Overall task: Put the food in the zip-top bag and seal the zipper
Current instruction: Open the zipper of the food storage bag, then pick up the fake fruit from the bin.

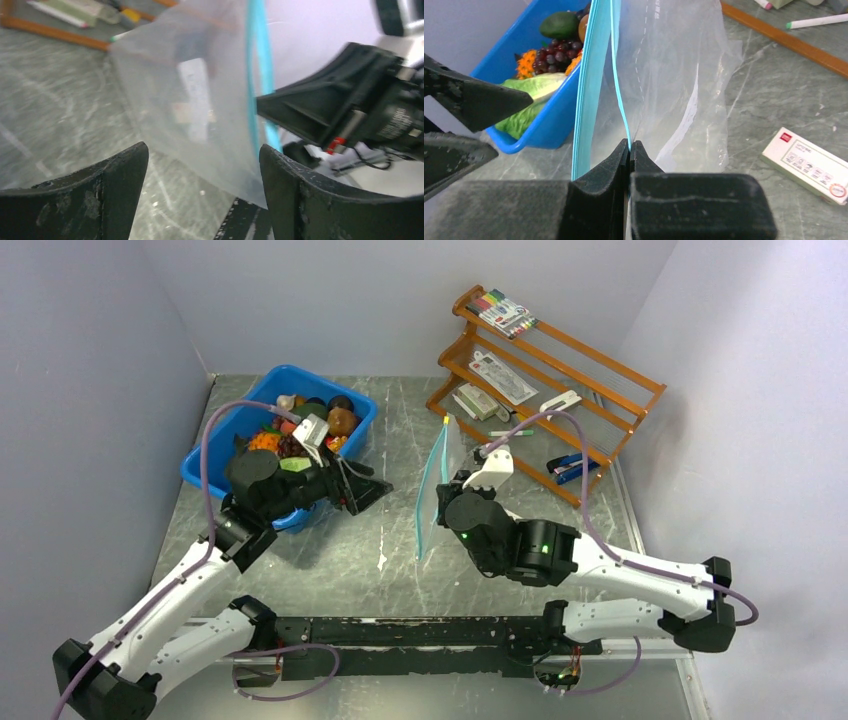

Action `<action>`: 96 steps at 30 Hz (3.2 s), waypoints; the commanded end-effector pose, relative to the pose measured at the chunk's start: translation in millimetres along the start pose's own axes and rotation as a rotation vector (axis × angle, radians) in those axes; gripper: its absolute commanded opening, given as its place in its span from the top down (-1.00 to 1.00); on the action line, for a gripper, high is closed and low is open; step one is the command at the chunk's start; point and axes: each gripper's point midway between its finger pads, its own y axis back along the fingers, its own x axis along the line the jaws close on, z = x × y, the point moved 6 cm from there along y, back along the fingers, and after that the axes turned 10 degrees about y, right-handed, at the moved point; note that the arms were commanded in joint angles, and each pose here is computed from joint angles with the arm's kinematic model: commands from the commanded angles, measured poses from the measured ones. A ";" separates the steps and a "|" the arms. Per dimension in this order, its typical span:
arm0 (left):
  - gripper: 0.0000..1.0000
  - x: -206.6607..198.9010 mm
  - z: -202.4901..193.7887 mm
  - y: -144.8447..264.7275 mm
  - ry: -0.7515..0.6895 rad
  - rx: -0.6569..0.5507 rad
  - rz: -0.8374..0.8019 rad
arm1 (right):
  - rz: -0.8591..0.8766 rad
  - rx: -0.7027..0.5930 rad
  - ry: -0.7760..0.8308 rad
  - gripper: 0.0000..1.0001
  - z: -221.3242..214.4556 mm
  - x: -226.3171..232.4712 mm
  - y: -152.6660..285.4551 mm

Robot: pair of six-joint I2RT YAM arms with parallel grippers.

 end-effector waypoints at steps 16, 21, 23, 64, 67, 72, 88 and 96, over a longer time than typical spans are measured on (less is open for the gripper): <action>-0.56 2.4 -12.9 -38.1 -0.060 0.085 -0.146 | 0.100 0.024 -0.008 1.00 -5.6 43.9 -18.2; 0.54 27.8 -6.7 -38.3 -0.109 0.053 0.099 | 0.072 0.021 -0.006 1.00 1.6 34.8 -12.6; 0.83 33.1 2.0 -31.1 -0.124 0.019 0.198 | 0.021 0.022 0.011 1.00 8.6 22.1 -6.7; -0.53 48.1 42.1 16.9 -0.013 -0.224 0.640 | 0.069 0.070 0.017 1.00 -11.0 8.5 1.9; -0.64 62.7 48.5 15.1 0.090 -0.334 0.724 | 0.075 0.063 0.016 1.00 -9.0 8.1 2.7; -0.56 81.3 70.3 10.6 0.294 -0.420 0.730 | 0.100 0.060 0.008 1.00 -8.2 11.2 3.3; -0.64 180.3 156.8 -1.3 0.836 -0.641 0.816 | 0.158 0.073 -0.007 1.00 -10.5 17.8 5.1; -0.36 222.2 157.7 -19.8 0.943 -0.599 0.808 | 0.159 0.067 -0.007 1.00 -6.9 16.6 6.8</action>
